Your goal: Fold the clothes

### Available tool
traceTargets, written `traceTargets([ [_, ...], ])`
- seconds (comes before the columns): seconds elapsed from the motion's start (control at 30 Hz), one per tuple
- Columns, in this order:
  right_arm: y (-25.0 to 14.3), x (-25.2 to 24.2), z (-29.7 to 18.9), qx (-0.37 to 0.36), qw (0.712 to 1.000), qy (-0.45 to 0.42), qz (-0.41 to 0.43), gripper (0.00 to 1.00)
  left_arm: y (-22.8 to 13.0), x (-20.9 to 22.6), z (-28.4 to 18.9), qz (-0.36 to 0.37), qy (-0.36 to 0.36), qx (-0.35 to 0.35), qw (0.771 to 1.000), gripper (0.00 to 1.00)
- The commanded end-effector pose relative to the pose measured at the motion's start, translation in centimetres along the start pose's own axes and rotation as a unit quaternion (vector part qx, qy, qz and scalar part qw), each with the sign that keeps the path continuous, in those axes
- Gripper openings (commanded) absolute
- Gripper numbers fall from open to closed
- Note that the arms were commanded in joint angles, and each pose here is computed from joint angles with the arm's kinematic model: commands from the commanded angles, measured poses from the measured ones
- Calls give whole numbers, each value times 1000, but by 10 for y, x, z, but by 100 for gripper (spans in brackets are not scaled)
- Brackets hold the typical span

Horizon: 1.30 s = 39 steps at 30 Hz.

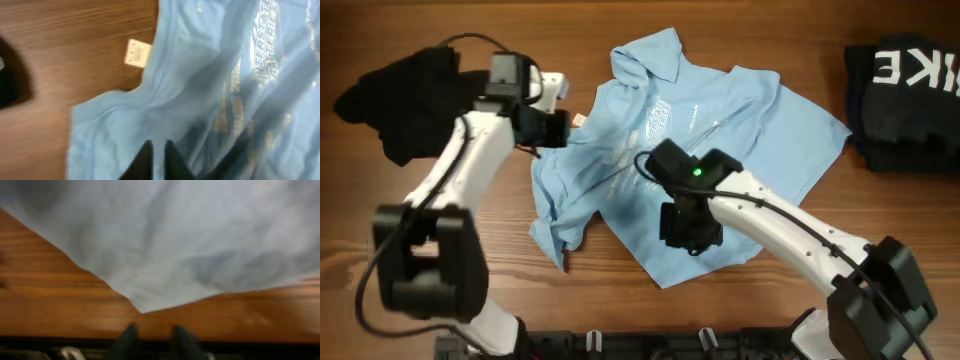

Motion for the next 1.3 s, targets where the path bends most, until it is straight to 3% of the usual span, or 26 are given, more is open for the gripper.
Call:
traceTargets([
  [0.0,-8,0,18,13,999,31,14,4,-2,-7,26,14,-6,22,1000,4],
  [0.43,-12,-22,65,-11,999,19,33,4,4,-11,52,-1,31,1,1000,4],
  [0.6,-23,-57,77,20,991,-16,130,4,-1,-1,75,-20,49,16,998,4],
  [0.7,-22,-77,79,26,980,-25,195,4,-9,17,94,-71,102,29,992,4],
  [0.93,-21,-126,69,15,932,-100,348,7,-18,46,111,-141,164,36,976,4],
  [1.27,-14,-180,60,-3,893,-121,433,8,-2,122,87,-272,195,-12,942,4],
])
Point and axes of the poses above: each gripper's point midway between its finger pads, its own z axis out along the fingers, its own x axis along the line the jaws close on, y = z × x, the point moved 7 cm from there along -z, back along the fingers, and after that the axes turned 13 degrees about -z, right-handed, at the moved point
